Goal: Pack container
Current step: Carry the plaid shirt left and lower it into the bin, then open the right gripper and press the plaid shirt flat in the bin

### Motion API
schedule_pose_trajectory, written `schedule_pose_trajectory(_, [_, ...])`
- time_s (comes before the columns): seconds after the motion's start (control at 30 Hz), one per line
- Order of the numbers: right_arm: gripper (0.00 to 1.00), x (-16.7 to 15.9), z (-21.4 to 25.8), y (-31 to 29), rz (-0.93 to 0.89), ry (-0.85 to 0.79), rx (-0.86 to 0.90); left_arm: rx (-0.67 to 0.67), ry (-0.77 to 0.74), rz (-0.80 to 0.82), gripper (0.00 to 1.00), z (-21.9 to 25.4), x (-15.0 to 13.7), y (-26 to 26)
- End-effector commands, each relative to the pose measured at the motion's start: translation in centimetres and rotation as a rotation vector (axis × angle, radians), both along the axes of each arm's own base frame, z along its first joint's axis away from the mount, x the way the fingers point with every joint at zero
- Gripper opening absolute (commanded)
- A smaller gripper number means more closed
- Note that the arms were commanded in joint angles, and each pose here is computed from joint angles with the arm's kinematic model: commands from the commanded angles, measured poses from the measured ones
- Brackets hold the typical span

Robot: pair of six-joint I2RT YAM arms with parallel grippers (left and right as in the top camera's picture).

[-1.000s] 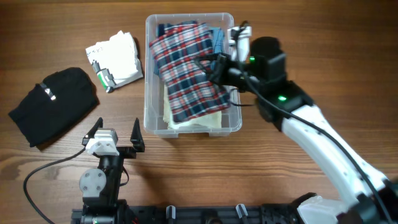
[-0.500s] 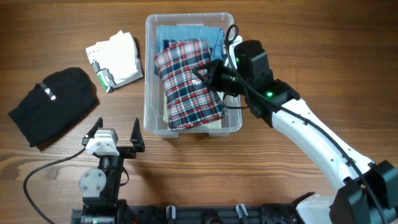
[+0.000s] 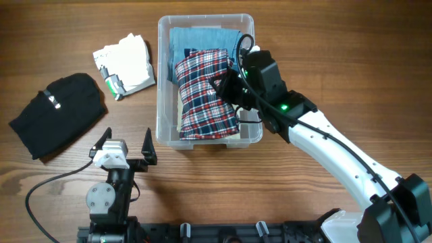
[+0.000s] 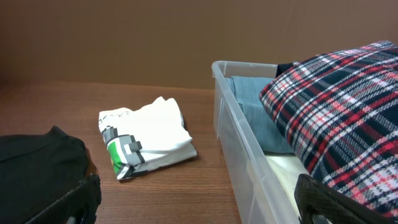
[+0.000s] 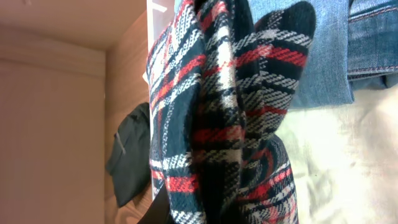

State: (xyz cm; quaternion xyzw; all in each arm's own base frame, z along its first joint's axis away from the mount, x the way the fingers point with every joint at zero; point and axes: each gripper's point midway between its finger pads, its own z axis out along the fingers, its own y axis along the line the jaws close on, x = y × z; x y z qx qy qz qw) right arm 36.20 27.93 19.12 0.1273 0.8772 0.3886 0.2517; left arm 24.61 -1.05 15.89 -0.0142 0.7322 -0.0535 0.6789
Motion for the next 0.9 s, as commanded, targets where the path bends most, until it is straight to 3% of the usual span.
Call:
schedule_pose_trajectory(0.0, [0.04, 0.5, -0.1, 0.6, -0.032, 0.012, 0.016, 0.018, 0.005, -0.021, 1.00, -0.3, 0.0, -0.4])
schedule_pose_trajectory(0.27, [0.04, 0.2, -2.3, 1.4, -0.004, 0.060, -0.005, 0.018, 0.005, -0.021, 1.00, -0.3, 0.0, -0.4])
schedule_pose_trajectory(0.47, [0.05, 0.2, -2.5, 1.2, 0.074, -0.021, -0.087, 0.018, 0.005, -0.021, 1.00, -0.3, 0.0, -0.4])
schedule_pose_trajectory(0.57, [0.37, 0.1, -2.6, 1.2, 0.103, -0.049, -0.114, 0.018, 0.005, -0.021, 1.00, -0.3, 0.0, -0.4])
schedule_pose_trajectory(0.63, [0.50, 0.1, -2.6, 1.2, 0.118, -0.063, -0.130, 0.018, 0.005, -0.021, 1.00, -0.3, 0.0, -0.4])
schedule_pose_trajectory(0.7, [0.59, 0.2, -2.8, 0.9, 0.120, -0.075, -0.158, 0.018, 0.005, -0.021, 1.00, -0.3, 0.0, -0.4])
schedule_pose_trajectory(0.87, [0.66, 0.6, -3.7, -0.5, 0.134, -0.126, -0.283, 0.018, 0.005, -0.021, 1.00, -0.3, 0.0, -0.4])
